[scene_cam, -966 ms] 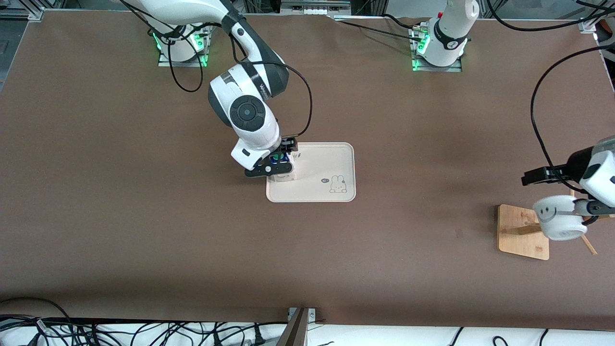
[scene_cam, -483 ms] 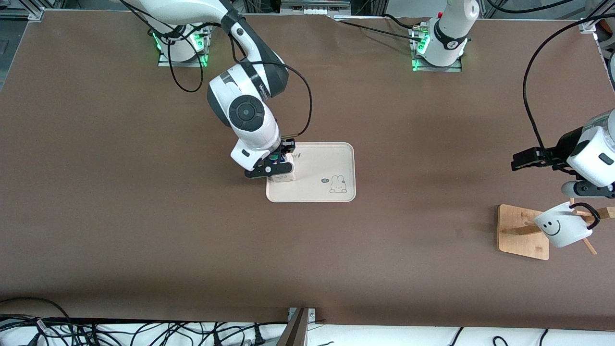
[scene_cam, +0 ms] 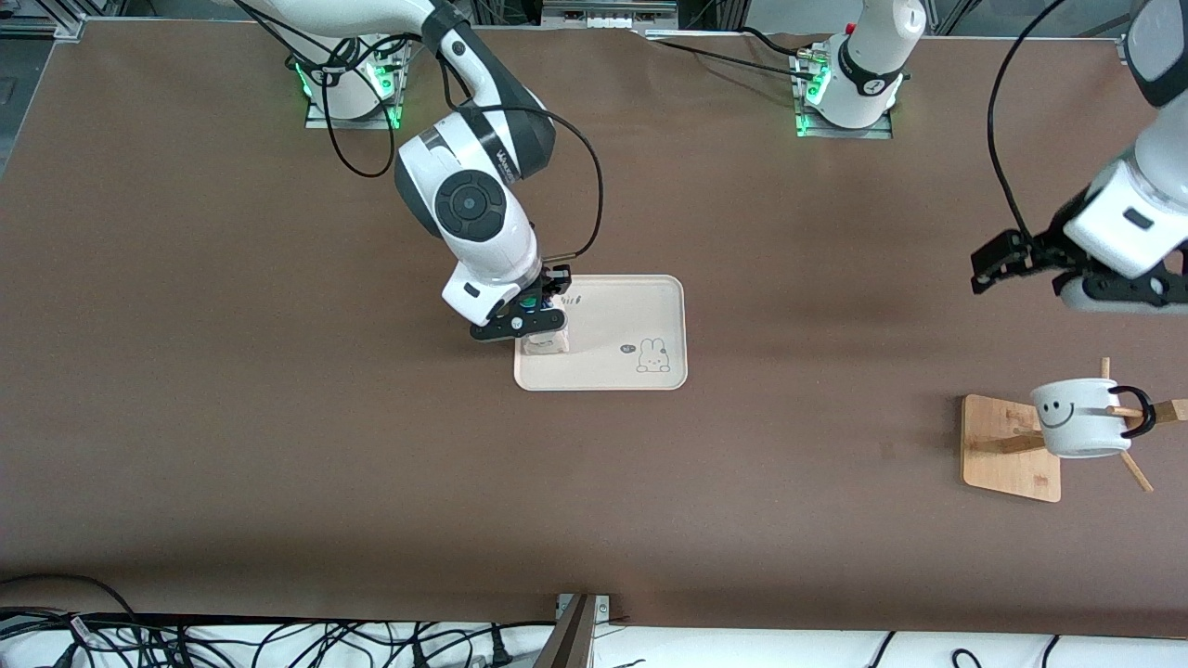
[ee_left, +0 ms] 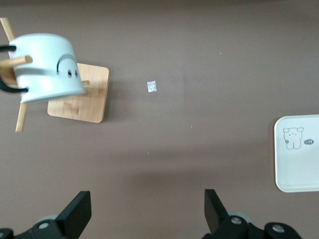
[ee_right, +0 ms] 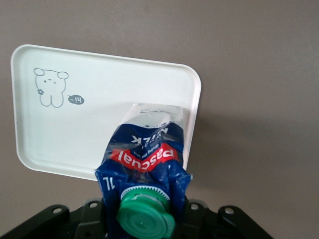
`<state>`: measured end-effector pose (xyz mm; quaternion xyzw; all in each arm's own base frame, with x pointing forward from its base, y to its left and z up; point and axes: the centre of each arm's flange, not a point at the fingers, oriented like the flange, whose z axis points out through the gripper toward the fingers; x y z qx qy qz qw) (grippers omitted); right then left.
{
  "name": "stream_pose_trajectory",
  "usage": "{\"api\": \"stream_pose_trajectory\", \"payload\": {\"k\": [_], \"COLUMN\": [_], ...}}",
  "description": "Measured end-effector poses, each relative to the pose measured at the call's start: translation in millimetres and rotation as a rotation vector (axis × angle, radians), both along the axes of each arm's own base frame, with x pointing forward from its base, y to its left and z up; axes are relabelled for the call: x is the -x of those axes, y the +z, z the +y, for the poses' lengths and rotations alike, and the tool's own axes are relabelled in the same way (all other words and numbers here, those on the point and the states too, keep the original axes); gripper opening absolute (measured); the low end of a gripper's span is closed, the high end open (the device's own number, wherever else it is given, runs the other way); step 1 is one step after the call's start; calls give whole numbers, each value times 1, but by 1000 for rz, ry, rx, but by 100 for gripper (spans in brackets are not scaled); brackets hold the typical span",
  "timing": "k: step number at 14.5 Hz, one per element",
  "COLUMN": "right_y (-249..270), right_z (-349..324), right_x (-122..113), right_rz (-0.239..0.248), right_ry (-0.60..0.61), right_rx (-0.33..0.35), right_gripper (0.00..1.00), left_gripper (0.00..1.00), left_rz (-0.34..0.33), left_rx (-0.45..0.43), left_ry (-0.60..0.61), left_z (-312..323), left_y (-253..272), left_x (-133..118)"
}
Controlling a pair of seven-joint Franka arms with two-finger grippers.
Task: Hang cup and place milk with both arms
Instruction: 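Release the mug and raise the left gripper while the right gripper carries milk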
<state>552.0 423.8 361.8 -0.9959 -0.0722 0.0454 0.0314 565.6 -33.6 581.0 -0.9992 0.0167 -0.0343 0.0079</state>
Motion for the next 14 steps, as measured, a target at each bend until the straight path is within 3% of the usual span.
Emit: {"api": "stream_pose_trajectory", "payload": {"k": [2, 4, 10, 14], "right_y": [18, 45, 158, 187], "right_z": [-3, -18, -135, -225], "right_x": [2, 2, -23, -42], "right_rz": [-3, 2, -64, -77], "right_ry": [-1, -16, -167, -133], "right_rx": [-1, 14, 49, 68], "right_gripper": [42, 42, 42, 42], "left_gripper": [100, 100, 100, 100], "left_rz": [-1, 0, 15, 36], "left_rx": [-22, -29, -29, -29], "left_ry": [-42, -54, -73, -89], "left_z": [1, 1, -4, -13], "left_y": [8, 9, 4, 11], "left_x": [22, 28, 22, 13]}}
